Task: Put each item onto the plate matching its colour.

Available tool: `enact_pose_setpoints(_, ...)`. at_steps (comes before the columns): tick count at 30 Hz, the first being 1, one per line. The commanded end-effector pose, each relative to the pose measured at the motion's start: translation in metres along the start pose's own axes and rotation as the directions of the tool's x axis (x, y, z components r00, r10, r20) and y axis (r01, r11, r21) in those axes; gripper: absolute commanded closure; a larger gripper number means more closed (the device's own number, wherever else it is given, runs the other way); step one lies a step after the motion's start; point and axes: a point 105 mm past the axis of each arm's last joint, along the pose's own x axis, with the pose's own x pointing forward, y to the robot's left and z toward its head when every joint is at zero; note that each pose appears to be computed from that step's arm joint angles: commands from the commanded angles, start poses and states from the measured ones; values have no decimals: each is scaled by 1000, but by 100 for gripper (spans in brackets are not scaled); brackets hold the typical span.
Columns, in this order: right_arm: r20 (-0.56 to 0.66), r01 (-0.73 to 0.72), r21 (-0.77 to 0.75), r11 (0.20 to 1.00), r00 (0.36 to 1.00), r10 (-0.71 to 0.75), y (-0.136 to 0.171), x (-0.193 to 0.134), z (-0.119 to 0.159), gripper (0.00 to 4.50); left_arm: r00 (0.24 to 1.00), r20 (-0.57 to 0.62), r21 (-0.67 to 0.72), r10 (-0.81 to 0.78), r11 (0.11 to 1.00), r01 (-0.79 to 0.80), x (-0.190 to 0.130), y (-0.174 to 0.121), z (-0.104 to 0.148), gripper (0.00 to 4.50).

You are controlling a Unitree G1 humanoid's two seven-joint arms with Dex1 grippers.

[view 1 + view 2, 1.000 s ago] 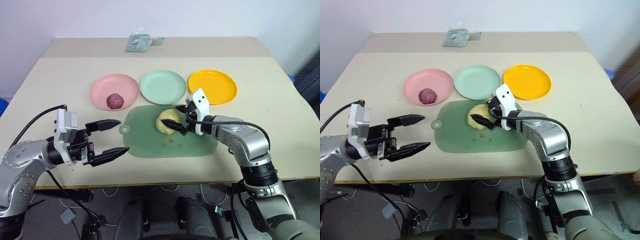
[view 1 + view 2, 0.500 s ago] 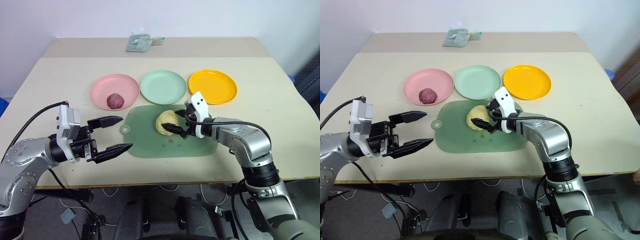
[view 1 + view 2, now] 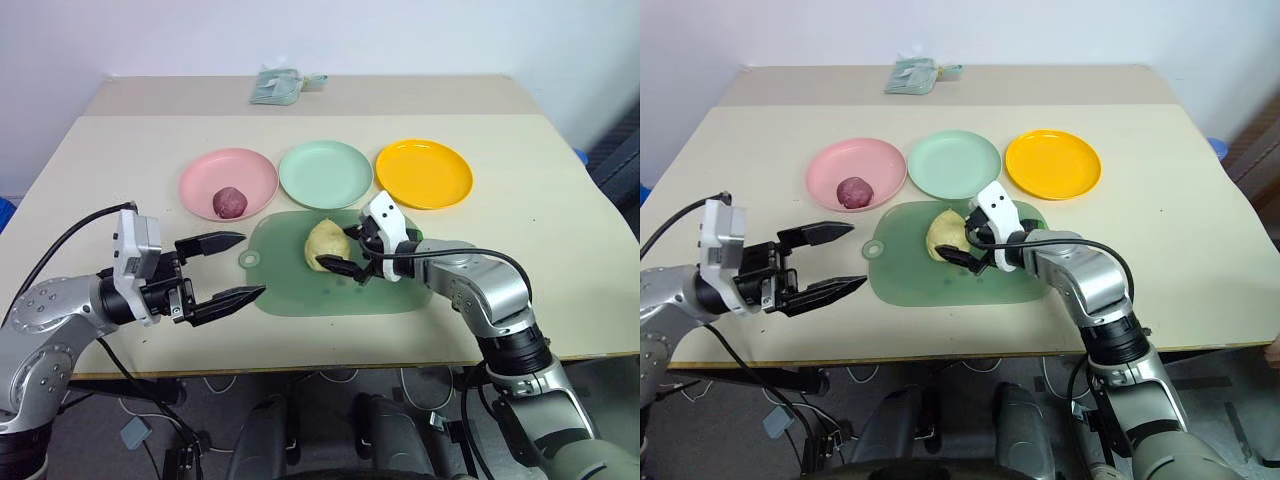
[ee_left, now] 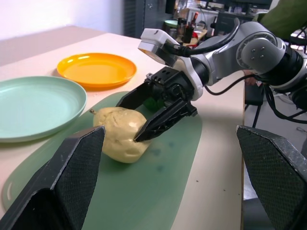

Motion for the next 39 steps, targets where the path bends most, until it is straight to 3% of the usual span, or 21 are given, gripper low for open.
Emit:
enact_pose_setpoints(1,-40,-15,11,1000,999,15,1,6,-11,3,1000,24,34,-9,999,8,1,-5,8,0)
enact_pose_setpoints(8,19,38,24,999,999,-38,-15,4,1,3,999,35,34,16,999,-17,3,-7,9,0)
enact_pose_setpoints(13,163,150,31,988,975,-153,-53,-7,38,3,999,44,30,30,999,-31,5,-8,8,0)
enact_pose_setpoints(19,277,421,22,907,869,-410,-136,-39,74,3,997,63,26,49,998,-51,6,-10,4,0)
enact_pose_setpoints(24,282,613,43,789,750,-598,-192,-77,75,3,995,75,27,73,997,-76,3,-10,0,0)
enact_pose_setpoints(31,199,686,70,724,702,-684,-211,-86,50,3,993,81,34,88,995,-91,1,-10,-6,0)
enact_pose_setpoints(39,224,641,112,760,728,-647,-206,-78,51,3,993,79,35,89,995,-92,0,-10,-10,0)
